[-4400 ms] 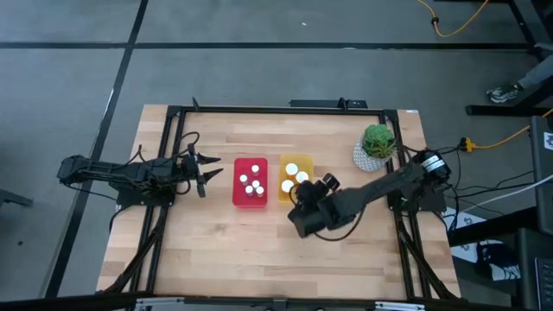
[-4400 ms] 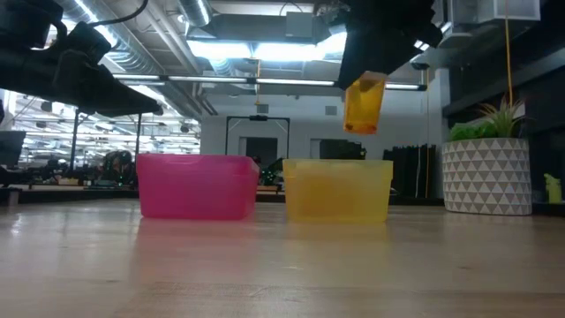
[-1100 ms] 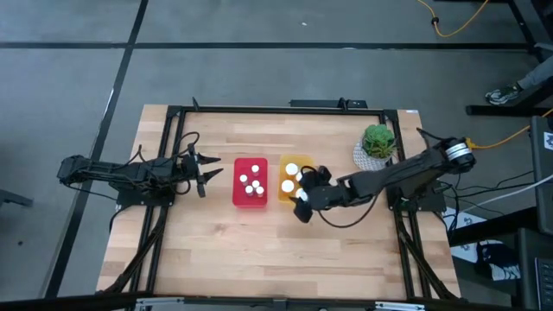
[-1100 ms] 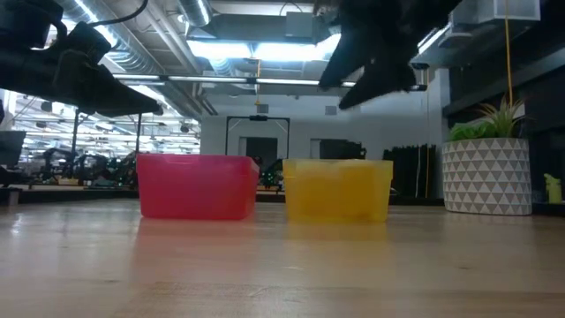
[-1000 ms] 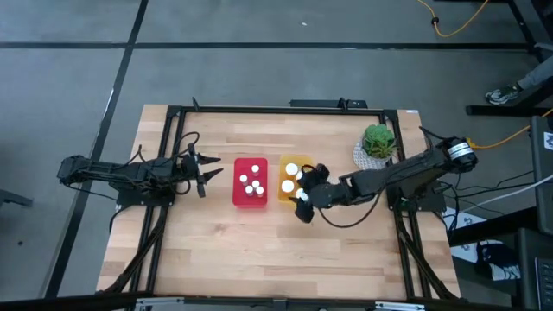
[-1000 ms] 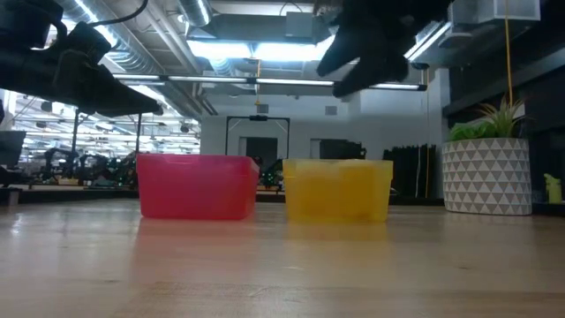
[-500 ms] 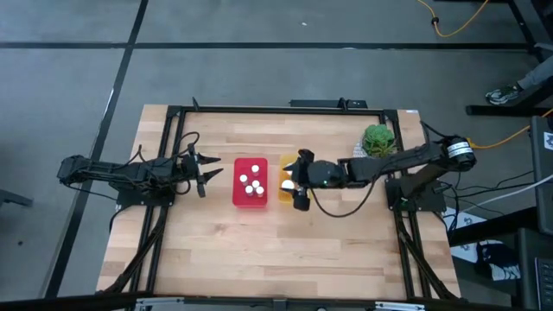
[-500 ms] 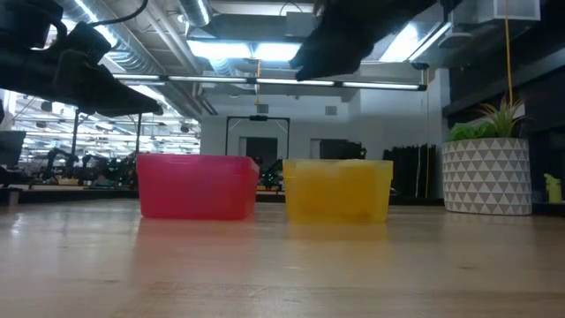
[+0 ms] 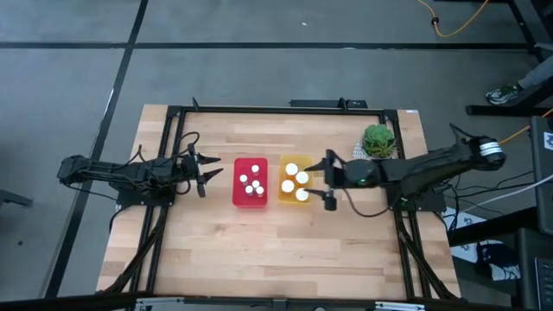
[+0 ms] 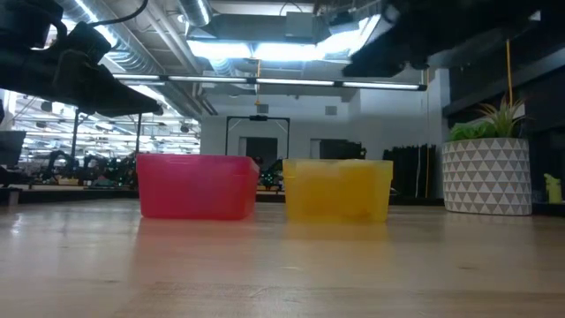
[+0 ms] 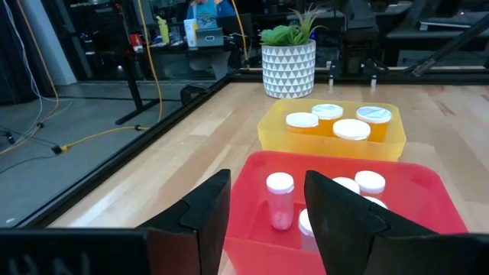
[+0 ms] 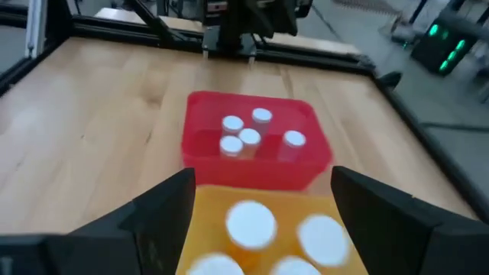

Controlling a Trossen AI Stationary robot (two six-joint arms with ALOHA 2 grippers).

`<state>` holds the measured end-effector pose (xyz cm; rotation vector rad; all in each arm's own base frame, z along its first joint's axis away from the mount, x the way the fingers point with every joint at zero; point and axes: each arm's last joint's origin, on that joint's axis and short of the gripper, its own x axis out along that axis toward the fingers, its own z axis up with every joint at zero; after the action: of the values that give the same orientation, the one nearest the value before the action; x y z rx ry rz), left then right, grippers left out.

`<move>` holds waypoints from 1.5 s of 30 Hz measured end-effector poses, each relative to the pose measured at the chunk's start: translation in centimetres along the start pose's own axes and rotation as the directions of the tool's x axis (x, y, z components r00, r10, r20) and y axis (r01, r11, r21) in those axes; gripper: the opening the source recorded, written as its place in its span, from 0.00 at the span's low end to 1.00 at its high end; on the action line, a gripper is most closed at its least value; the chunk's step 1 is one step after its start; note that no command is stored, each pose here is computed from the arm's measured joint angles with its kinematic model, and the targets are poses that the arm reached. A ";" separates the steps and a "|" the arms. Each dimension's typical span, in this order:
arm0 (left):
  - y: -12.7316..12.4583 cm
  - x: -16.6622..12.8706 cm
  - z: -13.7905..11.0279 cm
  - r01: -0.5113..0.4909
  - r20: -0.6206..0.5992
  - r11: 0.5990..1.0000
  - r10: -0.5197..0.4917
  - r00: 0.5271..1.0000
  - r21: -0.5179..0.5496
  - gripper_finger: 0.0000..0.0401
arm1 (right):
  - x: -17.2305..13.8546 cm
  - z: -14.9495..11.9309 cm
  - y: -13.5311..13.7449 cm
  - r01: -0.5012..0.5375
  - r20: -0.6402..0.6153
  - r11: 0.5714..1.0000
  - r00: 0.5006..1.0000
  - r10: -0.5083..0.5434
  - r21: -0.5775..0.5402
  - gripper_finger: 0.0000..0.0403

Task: Pick and place medicine bottles into bin by pill shape (circle, oval)
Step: Return to Home Position

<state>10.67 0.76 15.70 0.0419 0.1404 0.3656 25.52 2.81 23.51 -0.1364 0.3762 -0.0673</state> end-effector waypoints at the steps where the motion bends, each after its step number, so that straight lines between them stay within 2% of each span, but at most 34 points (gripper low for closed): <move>1: 0.0 0.0 0.0 0.000 0.000 1.000 0.000 1.000 0.000 0.40 | -0.7 -0.3 -0.1 0.001 0.009 1.000 1.000 -0.001 -0.014 0.76; 7: 0.0 0.0 0.0 0.000 0.001 1.000 0.000 1.000 0.000 0.40 | -4.6 -2.7 -1.0 0.059 0.069 0.998 0.996 -0.058 -0.011 0.76; 13: 0.0 0.0 0.0 -0.001 0.000 1.000 0.001 1.000 0.000 0.40 | -7.3 -5.8 -1.3 0.044 0.150 0.993 0.987 -0.060 0.106 0.76; 18: 0.0 0.0 0.0 0.000 0.001 1.000 0.000 1.000 0.000 0.40 | -8.8 -7.9 -1.5 0.040 0.204 0.992 0.977 -0.065 0.122 0.76; 21: 0.0 0.0 0.0 0.000 0.000 1.000 0.000 1.000 0.000 0.40 | -9.4 -8.8 -1.6 0.024 0.229 0.982 0.971 -0.067 0.189 0.76; 24: 0.0 0.0 0.0 0.000 0.000 1.000 0.000 1.000 0.000 0.40 | -9.8 -8.9 -1.7 0.008 0.265 0.972 0.961 -0.073 0.237 0.76; 28: 0.0 0.0 0.0 -0.001 0.000 1.000 0.001 1.000 0.000 0.40 | -10.3 -8.6 -1.8 0.002 0.297 0.970 0.952 -0.077 0.245 0.76; 45: 0.0 0.0 0.0 0.000 0.000 1.000 0.000 1.000 0.000 0.40 | -10.5 -8.7 -1.8 0.002 0.300 0.970 0.951 -0.078 0.243 0.76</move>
<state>10.67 0.76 15.71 0.0418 0.1402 0.3657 12.46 0.92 19.55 0.0859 0.0508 -0.1297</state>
